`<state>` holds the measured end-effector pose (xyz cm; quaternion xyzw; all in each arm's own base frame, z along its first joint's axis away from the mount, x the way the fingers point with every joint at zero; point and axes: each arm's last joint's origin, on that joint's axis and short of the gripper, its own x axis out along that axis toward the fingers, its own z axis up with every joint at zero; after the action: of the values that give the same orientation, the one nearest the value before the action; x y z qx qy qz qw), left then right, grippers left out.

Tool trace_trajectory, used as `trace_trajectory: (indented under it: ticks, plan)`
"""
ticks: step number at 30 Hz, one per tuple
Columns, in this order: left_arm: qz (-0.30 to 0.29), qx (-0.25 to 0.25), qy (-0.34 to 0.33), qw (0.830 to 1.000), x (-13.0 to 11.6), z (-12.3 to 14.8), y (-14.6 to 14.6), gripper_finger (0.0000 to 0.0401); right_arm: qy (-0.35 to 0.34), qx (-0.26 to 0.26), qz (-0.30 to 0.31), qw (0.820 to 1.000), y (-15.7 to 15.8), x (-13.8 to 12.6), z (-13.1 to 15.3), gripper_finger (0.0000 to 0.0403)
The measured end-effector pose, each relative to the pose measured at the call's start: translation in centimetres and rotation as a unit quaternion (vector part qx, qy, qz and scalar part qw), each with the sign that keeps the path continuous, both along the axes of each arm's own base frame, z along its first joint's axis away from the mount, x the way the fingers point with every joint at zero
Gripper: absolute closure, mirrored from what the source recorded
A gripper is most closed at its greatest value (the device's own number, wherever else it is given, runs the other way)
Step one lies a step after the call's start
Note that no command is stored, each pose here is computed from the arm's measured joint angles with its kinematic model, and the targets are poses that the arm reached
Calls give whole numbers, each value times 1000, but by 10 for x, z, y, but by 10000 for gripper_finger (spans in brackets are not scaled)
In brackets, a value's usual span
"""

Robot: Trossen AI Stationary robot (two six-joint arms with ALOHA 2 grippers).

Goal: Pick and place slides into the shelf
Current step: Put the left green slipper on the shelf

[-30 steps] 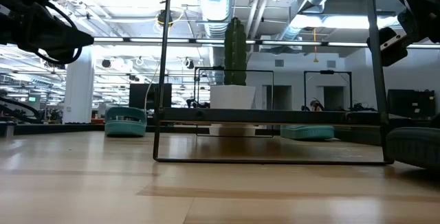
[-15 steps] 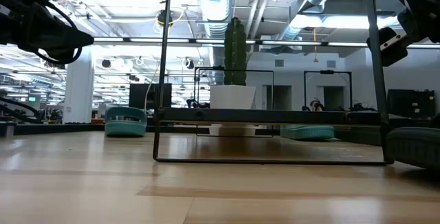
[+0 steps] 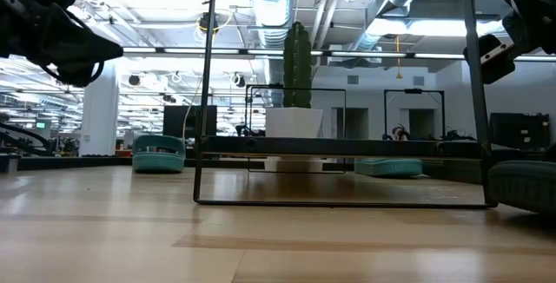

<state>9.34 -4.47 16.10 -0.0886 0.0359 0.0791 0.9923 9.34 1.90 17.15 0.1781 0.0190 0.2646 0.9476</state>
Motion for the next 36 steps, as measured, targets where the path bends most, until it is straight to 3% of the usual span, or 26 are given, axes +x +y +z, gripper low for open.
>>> trace_trajectory:
  ticks: [9, 13, 19, 24, 30, 33, 36]
  plan:
    - [-29, -116, -7, 993, 0, -1, -2, 401, 0, 0, 0, 1000, 0, 0, 0, 403]
    - [-24, -114, -7, 993, 0, -1, -2, 401, 0, 0, 0, 1000, 0, 0, 0, 403]
    - [95, -99, -70, 988, -1, 12, 5, 401, 0, 0, 0, 1000, 0, 0, 0, 403]
    - [122, -66, -186, 973, -9, 63, 12, 401, 0, 0, 0, 1000, 0, 0, 0, 403]
    - [15, 44, -355, 934, -28, 133, 18, 401, 0, 0, 0, 1000, 0, 0, 0, 403]
    - [7, 72, -356, 932, -28, 160, 17, 401, 0, 0, 0, 1000, 0, 0, 0, 403]
    - [50, 118, -252, 959, -14, 181, 11, 401, 0, 0, 0, 1000, 0, 0, 0, 403]
